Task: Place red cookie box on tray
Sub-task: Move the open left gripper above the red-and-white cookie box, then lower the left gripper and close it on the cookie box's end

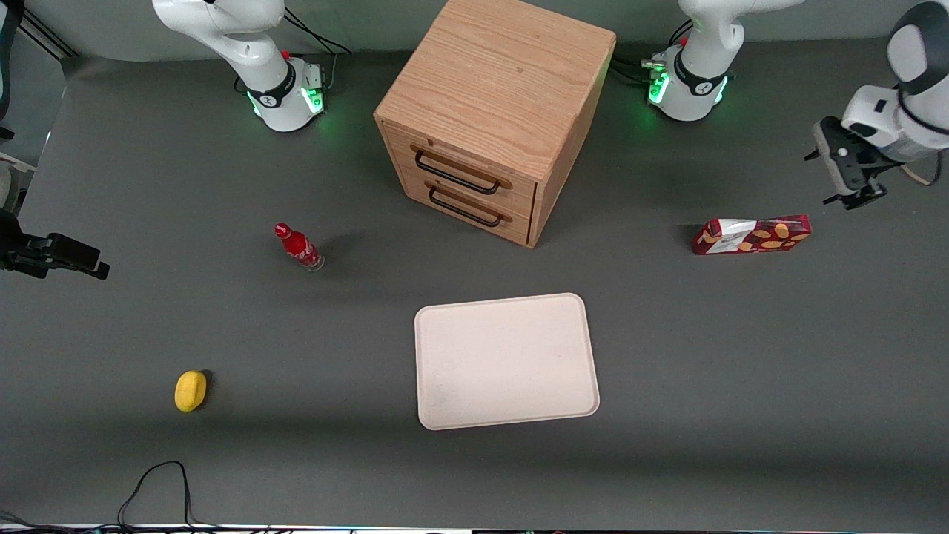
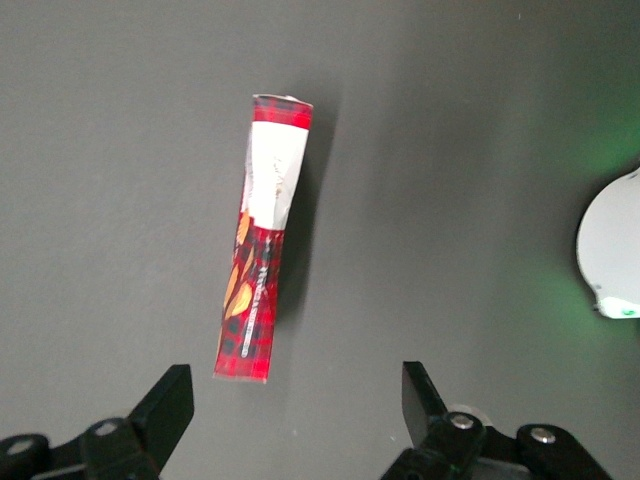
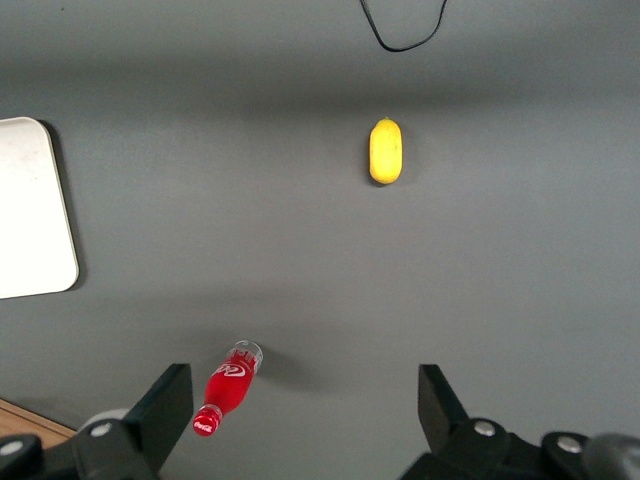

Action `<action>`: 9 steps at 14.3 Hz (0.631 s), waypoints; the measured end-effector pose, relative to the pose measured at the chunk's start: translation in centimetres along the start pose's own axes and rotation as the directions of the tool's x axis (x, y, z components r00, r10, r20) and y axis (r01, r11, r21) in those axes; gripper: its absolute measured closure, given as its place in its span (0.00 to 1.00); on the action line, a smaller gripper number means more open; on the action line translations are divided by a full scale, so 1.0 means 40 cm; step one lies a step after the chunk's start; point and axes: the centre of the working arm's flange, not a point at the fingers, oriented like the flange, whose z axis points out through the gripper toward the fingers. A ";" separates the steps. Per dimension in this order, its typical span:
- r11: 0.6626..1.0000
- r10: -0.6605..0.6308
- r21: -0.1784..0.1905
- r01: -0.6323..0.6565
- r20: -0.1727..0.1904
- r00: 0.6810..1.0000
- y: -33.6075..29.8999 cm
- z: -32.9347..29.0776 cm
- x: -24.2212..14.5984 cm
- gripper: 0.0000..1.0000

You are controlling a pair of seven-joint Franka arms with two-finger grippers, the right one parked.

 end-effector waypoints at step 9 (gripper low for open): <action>0.995 0.068 0.066 -0.070 0.023 0.997 -0.078 0.252 0.014 0.03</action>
